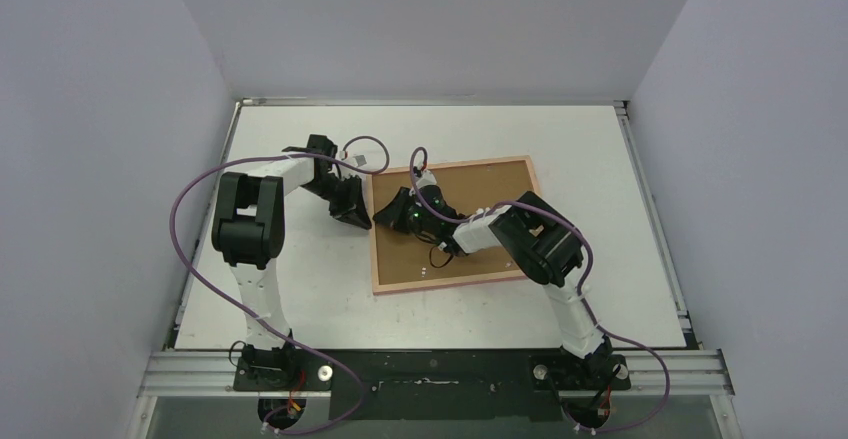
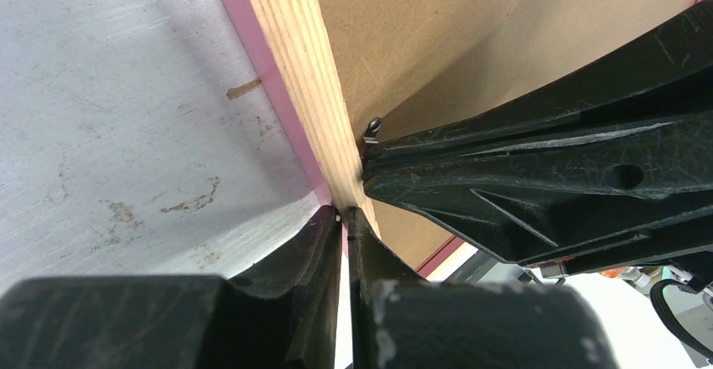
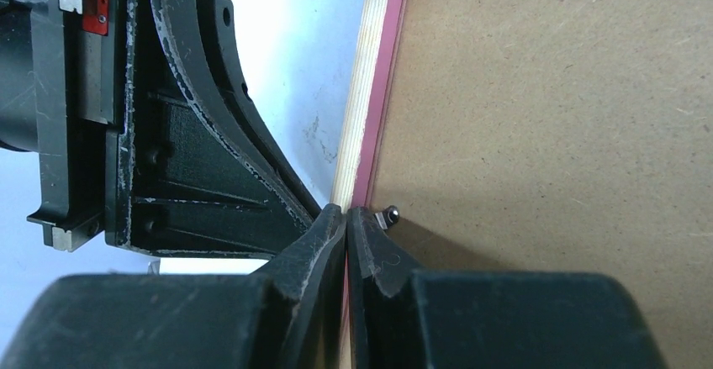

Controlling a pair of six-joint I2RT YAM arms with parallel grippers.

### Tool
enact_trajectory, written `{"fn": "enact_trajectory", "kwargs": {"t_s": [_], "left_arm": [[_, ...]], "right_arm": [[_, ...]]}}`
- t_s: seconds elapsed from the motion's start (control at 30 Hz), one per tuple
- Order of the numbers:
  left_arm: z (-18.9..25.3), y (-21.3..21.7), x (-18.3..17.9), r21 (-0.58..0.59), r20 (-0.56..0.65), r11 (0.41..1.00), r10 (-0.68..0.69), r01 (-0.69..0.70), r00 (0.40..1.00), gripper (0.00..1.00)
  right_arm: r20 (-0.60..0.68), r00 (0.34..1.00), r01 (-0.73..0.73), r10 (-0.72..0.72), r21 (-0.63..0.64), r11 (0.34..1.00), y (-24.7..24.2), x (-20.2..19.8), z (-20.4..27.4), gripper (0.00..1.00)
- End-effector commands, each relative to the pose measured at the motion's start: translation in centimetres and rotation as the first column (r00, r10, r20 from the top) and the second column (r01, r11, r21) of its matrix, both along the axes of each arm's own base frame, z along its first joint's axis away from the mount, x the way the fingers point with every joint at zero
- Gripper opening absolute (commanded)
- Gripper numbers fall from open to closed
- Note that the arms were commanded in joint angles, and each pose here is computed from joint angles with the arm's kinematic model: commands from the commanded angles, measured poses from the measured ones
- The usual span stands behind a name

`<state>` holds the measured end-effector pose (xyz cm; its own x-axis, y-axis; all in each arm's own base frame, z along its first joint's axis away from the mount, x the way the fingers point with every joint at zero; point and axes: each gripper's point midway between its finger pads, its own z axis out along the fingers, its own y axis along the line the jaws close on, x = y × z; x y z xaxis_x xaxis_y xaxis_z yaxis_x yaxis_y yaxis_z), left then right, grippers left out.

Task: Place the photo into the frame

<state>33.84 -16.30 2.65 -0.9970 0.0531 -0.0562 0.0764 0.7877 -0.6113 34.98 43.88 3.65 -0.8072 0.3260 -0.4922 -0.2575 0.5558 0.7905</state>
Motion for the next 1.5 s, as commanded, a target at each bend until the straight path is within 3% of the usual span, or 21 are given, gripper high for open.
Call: {"fn": "enact_trajectory", "kwargs": {"t_s": [0.0,0.5,0.83,1.07,1.47], "left_arm": [[-2.3,0.4,1.0,0.044,0.056,0.999,-0.027,0.025,0.998,0.05],[-2.5,0.3,1.1,0.04,0.054,0.999,-0.028,0.025,0.998,0.04],[-2.6,0.4,1.1,0.045,0.057,0.999,-0.03,0.027,0.998,0.04],[-2.6,0.4,1.2,0.041,0.056,0.999,-0.023,0.021,0.998,0.04],[-2.2,0.2,1.2,0.033,0.059,0.999,-0.021,0.02,0.998,0.04]], "right_arm": [[-0.03,0.999,0.014,-0.017,-0.096,0.995,0.1,-0.8,-2.9,0.05],[-0.069,0.996,0.04,-0.059,-0.251,0.967,-2.7,-2.4,-6.5,0.05],[0.113,0.993,-0.004,0.044,-0.334,0.943,-3.5,-1.1,0.9,0.05],[0.143,0.989,-0.005,0.042,-0.252,0.968,-4.3,-0.3,4.8,0.05],[0.086,0.99,-0.1,0.114,-0.152,0.983,-3.0,-1.7,4.2,0.05]]}}
